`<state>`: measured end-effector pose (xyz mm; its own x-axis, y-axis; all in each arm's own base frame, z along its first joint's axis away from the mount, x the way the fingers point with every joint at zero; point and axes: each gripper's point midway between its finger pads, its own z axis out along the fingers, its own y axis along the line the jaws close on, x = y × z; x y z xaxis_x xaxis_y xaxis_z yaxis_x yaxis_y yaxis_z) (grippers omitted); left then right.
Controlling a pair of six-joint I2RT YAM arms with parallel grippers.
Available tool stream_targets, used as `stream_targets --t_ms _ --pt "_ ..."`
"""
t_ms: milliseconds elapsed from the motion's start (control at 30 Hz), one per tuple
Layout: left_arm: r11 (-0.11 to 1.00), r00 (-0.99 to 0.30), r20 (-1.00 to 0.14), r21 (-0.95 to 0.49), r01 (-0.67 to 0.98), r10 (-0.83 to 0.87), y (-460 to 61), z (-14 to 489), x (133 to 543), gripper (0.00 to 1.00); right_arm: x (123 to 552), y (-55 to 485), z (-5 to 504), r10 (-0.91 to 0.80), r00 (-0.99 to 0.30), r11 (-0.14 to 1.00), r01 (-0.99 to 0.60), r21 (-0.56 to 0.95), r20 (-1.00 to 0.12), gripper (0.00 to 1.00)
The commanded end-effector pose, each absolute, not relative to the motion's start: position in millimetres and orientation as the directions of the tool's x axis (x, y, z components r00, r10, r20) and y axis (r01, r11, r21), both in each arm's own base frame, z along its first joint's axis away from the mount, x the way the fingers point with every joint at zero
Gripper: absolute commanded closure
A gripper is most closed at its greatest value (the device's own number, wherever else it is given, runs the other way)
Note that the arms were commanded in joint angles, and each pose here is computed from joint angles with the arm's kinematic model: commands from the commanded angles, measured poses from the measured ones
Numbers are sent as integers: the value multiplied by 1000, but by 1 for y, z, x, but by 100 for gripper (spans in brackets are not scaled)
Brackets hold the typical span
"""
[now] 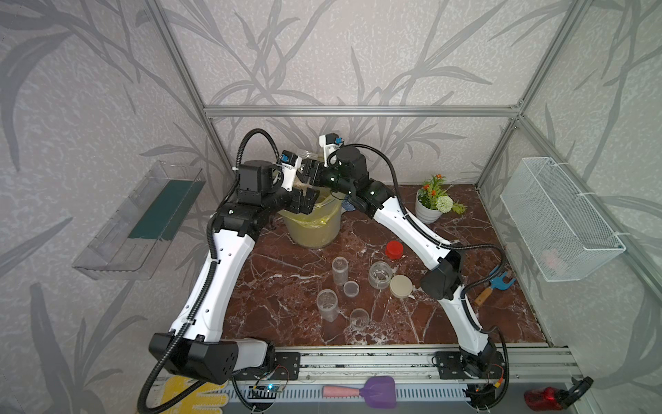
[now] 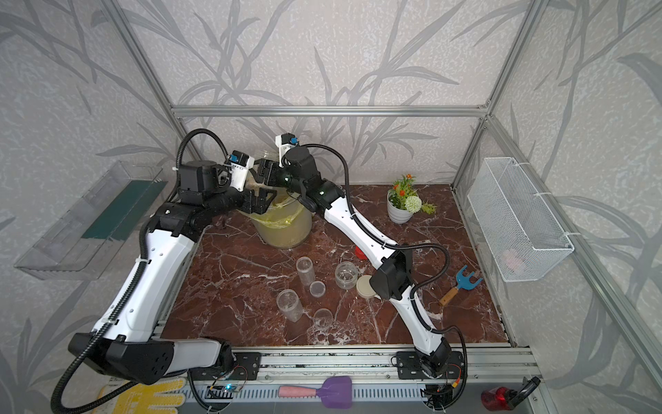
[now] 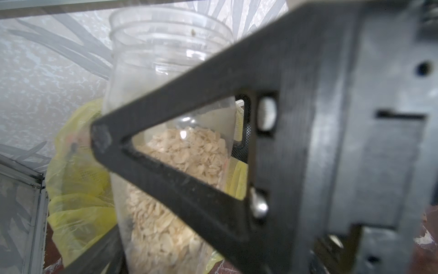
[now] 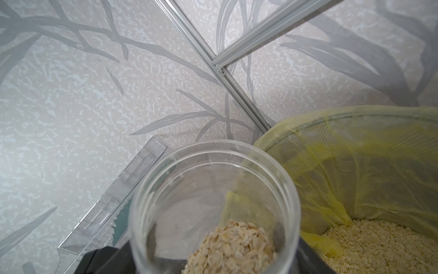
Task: Empty expired oatmeal from jars
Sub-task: Pour the expired oatmeal into the trash bin.
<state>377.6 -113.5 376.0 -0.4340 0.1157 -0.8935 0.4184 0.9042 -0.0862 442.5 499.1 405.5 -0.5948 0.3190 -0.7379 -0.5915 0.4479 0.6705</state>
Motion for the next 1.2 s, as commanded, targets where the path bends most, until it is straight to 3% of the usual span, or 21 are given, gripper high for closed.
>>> stream_targets --t_ms 0,167,300,400,500,700,867,1167 --pt "919 -511 -859 -220 326 -24 -109 373 362 1 447 490 414 329 -573 499 -569 654 -750 81" --pt "906 -541 -793 -405 121 -282 -92 378 352 1 450 481 415 355 -578 533 -521 667 -735 82" --pt "788 -506 -680 -616 1 -531 -91 381 350 1 451 479 415 392 -587 516 -497 698 -708 83" --pt "711 -494 -633 -702 42 -596 -101 392 348 2 452 481 414 406 -598 502 -486 715 -691 84" --pt "655 -470 -571 -755 -20 -673 -95 398 346 2 451 479 414 420 -600 506 -468 725 -681 84" --pt "379 -437 -330 -925 -27 -837 -106 406 356 1 455 478 420 476 -609 469 -434 769 -635 84" --pt "282 -442 -223 -957 -72 -869 -109 409 359 1 452 481 425 494 -615 440 -433 787 -614 84" --pt "32 -302 10 -990 -134 -953 -90 409 361 1 453 486 431 551 -650 351 -389 852 -523 86"
